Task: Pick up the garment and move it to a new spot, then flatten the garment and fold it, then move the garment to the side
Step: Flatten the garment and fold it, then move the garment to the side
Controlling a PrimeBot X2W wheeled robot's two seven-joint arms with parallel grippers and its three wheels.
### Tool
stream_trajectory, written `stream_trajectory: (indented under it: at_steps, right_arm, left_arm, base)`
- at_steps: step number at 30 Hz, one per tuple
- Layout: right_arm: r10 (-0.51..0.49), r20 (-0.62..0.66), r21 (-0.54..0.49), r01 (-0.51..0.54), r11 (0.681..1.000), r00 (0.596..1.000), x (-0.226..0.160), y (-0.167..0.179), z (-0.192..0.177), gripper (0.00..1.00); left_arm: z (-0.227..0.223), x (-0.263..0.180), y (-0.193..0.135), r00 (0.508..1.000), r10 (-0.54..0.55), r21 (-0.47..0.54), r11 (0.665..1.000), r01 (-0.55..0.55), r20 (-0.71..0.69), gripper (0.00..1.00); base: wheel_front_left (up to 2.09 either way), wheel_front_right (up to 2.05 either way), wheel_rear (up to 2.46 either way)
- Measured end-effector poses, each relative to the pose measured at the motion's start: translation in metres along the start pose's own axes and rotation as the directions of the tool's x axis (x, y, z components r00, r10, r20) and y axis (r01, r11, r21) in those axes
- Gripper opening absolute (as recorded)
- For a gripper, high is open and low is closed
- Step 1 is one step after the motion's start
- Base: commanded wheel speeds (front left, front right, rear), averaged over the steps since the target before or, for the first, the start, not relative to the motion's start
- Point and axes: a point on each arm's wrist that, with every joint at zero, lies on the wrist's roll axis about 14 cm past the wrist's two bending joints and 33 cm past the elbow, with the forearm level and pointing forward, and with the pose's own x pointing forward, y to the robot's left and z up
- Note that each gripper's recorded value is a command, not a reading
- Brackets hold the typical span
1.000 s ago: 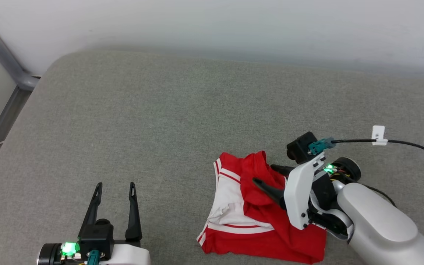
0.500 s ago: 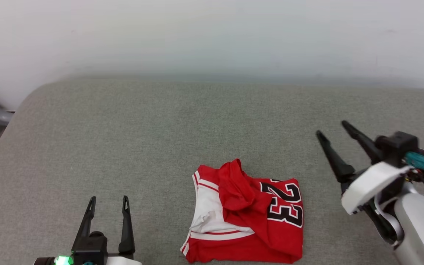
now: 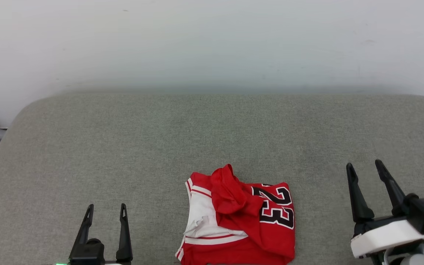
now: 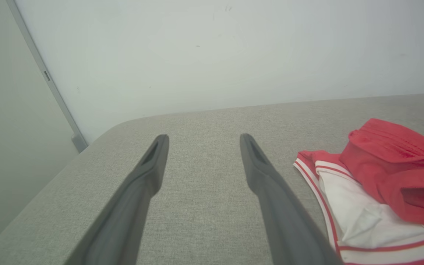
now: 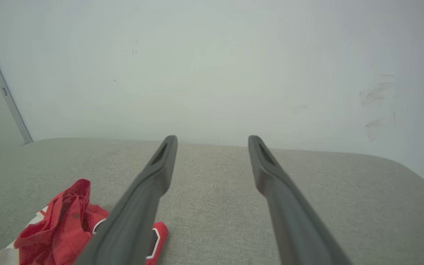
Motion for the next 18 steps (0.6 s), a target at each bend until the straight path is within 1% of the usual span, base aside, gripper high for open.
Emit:
stream_trajectory:
  at_steps: [7,18]
  right_arm:
    - [-0.047,-0.023,0.043,0.048,0.998,0.999,-0.027,0.003,-0.010,1.00]
    - [-0.072,-0.059,0.041,0.075,0.996,0.996,-0.052,0.003,-0.020,1.00]
  left_arm:
    - [0.004,-0.003,0.000,1.000,-0.010,-0.007,1.000,0.010,0.013,1.00]
    - [0.008,-0.007,0.001,1.000,-0.013,-0.019,1.000,0.014,0.023,1.00]
  base:
    - [0.00,0.00,0.00]
    - [0.00,0.00,0.00]
